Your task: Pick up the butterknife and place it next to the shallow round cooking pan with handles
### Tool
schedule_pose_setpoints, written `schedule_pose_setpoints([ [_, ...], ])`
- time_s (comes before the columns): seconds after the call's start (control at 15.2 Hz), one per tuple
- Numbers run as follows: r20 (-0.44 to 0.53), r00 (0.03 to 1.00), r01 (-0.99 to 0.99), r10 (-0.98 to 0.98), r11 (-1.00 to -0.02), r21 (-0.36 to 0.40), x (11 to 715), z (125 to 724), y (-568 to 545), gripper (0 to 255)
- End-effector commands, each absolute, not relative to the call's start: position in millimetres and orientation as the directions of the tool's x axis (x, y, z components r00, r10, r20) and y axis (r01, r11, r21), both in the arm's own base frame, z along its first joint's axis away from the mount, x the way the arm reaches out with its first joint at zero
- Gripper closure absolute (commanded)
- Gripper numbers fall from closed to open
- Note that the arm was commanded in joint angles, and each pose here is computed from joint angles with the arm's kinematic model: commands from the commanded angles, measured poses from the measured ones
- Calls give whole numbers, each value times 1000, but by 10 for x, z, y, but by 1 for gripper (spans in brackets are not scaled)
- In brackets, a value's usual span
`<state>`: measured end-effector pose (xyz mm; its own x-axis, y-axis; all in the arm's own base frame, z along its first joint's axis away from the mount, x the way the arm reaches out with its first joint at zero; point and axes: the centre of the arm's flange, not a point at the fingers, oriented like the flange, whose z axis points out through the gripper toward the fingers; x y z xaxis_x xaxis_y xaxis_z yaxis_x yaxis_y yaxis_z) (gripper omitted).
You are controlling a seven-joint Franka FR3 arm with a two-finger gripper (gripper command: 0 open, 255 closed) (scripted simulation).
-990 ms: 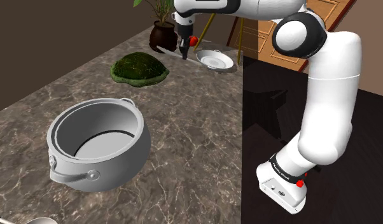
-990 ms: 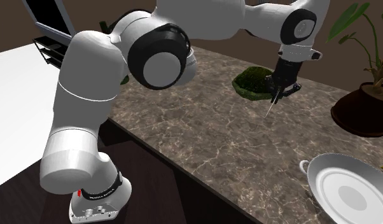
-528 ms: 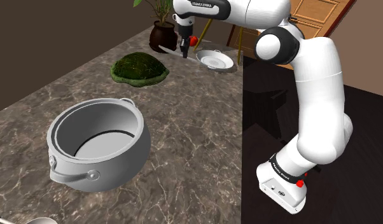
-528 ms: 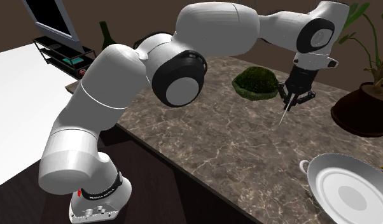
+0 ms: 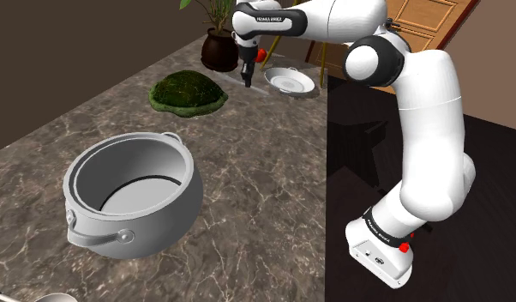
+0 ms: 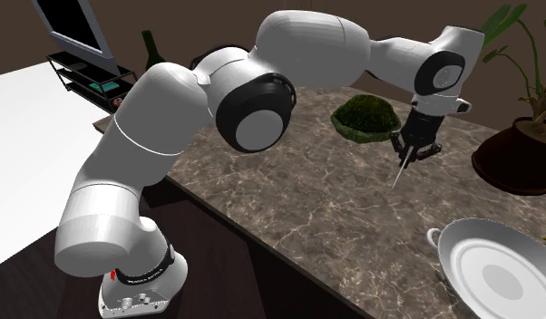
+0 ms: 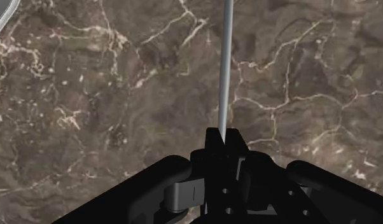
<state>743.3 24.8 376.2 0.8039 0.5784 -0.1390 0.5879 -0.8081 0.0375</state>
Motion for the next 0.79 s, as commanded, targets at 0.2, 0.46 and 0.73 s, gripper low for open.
schedule_pose_setpoints([
  [0.2, -139, 804, 588, 578, -808, 38, 7441, 3502, 254, 255],
  [0.46, -139, 804, 588, 578, -808, 38, 7441, 3329, 254, 255],
  [0.73, -139, 804, 588, 578, -808, 38, 7441, 3329, 254, 255],
])
